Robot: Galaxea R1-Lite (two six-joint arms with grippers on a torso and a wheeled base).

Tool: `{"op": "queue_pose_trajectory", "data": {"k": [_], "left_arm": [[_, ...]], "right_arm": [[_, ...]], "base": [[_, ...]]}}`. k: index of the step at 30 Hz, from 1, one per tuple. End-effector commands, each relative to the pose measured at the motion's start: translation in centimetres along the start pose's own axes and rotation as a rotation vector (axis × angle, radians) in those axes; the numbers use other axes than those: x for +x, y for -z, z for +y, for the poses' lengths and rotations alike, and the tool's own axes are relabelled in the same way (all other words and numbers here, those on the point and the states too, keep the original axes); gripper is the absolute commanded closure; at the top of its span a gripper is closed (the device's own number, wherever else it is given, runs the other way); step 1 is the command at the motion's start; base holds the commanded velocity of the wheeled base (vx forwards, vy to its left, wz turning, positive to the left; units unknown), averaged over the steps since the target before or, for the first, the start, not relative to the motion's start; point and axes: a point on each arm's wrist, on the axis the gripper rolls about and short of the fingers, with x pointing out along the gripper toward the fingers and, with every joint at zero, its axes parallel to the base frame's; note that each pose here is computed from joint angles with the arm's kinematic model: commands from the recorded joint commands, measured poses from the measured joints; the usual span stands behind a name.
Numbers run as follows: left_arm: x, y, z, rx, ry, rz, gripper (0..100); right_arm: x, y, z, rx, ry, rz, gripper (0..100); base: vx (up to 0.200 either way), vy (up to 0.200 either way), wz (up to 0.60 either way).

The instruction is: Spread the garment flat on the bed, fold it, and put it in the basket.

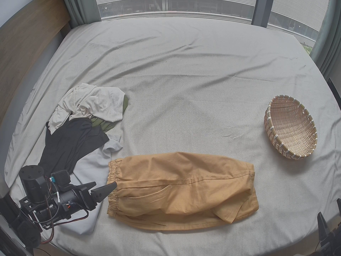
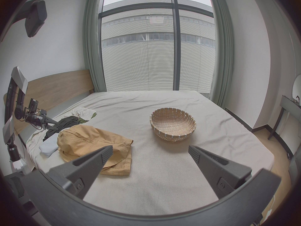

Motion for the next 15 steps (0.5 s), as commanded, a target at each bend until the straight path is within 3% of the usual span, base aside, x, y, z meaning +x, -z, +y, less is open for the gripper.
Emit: {"op": "queue_pose_trajectory", "data": {"k": [1,15], "left_arm": [[0.1,0.9,0.0,-0.009,-0.005,0.052,0],[1.4,2.2,-0.1,-0.008,0.010,0.119,0]], "right_arm": [[0.0,0.5,0.0,0.000,-0.001,0.003,0],[0.0,0.5,0.0,0.000,-0.001,0.001,0]], "base": [[0.000,0.000,0.00],[0.000,0.000,0.00]]}}
